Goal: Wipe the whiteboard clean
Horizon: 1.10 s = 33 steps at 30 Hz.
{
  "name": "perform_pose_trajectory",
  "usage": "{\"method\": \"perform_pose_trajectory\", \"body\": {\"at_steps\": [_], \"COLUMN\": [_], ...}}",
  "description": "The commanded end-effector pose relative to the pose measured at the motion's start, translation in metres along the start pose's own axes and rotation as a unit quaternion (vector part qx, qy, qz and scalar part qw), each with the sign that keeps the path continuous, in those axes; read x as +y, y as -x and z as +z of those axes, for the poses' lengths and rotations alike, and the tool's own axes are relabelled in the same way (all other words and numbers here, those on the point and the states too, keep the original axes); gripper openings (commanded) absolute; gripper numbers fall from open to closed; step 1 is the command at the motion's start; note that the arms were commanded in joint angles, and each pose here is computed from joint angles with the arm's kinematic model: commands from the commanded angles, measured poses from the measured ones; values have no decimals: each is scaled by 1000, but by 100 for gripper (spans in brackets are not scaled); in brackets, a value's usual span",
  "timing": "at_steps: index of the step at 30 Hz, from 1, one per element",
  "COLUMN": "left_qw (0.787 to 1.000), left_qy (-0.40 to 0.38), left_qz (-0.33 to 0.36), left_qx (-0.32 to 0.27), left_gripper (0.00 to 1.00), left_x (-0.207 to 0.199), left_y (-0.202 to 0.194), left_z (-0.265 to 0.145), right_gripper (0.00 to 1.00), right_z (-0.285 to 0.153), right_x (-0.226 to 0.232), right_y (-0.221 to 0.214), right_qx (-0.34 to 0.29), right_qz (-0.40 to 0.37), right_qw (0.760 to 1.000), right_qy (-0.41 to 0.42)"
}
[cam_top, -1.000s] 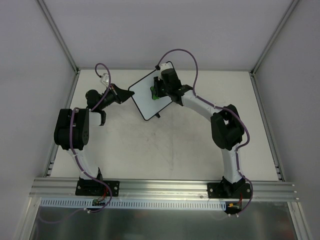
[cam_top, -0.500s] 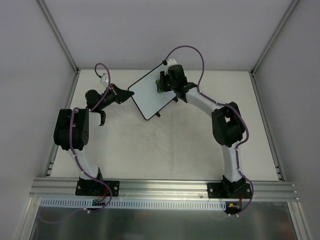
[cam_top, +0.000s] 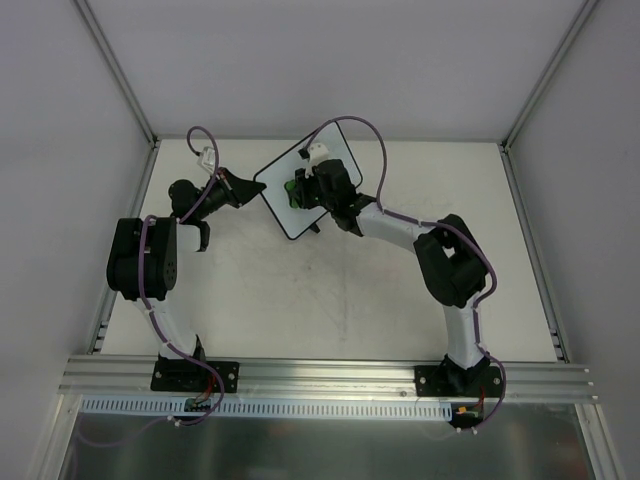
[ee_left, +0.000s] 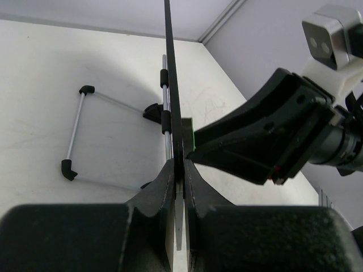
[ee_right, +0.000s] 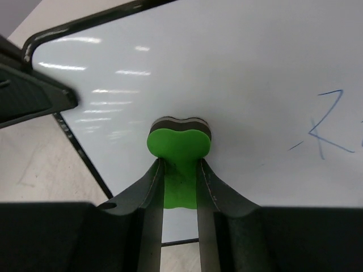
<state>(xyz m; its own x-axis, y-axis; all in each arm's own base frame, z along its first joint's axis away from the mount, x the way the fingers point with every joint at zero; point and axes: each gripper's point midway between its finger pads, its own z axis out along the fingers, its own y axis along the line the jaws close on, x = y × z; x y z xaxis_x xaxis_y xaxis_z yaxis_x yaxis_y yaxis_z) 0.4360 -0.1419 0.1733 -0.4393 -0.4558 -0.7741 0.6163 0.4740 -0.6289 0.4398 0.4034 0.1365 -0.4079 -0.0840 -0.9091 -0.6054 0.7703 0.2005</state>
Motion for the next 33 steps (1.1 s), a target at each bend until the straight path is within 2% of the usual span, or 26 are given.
{"method": "perform_pose_trajectory", "body": {"at_steps": [1, 11, 23, 33], "left_qw": [984, 983, 981, 980], "left_qy": [-117, -123, -145, -157], "left_qz": [131, 130, 125, 119], "left_qx": [-32, -30, -17, -6], "left_gripper": [0, 0, 0, 0], "left_x": [-65, -67, -76, -79], "left_y": [26, 26, 25, 20], "left_z": [-1, -1, -2, -4], "right_gripper": [0, 0, 0, 0], "right_z": [-3, -9, 0, 7], "right_x": [40, 29, -49, -95], "right_y": [-28, -33, -15, 8], "right_qx": [10, 5, -26, -53], "right_qz": [3, -10, 34, 55], "right_qw": [998, 999, 999, 997], "right_qy": [55, 30, -17, -14]}}
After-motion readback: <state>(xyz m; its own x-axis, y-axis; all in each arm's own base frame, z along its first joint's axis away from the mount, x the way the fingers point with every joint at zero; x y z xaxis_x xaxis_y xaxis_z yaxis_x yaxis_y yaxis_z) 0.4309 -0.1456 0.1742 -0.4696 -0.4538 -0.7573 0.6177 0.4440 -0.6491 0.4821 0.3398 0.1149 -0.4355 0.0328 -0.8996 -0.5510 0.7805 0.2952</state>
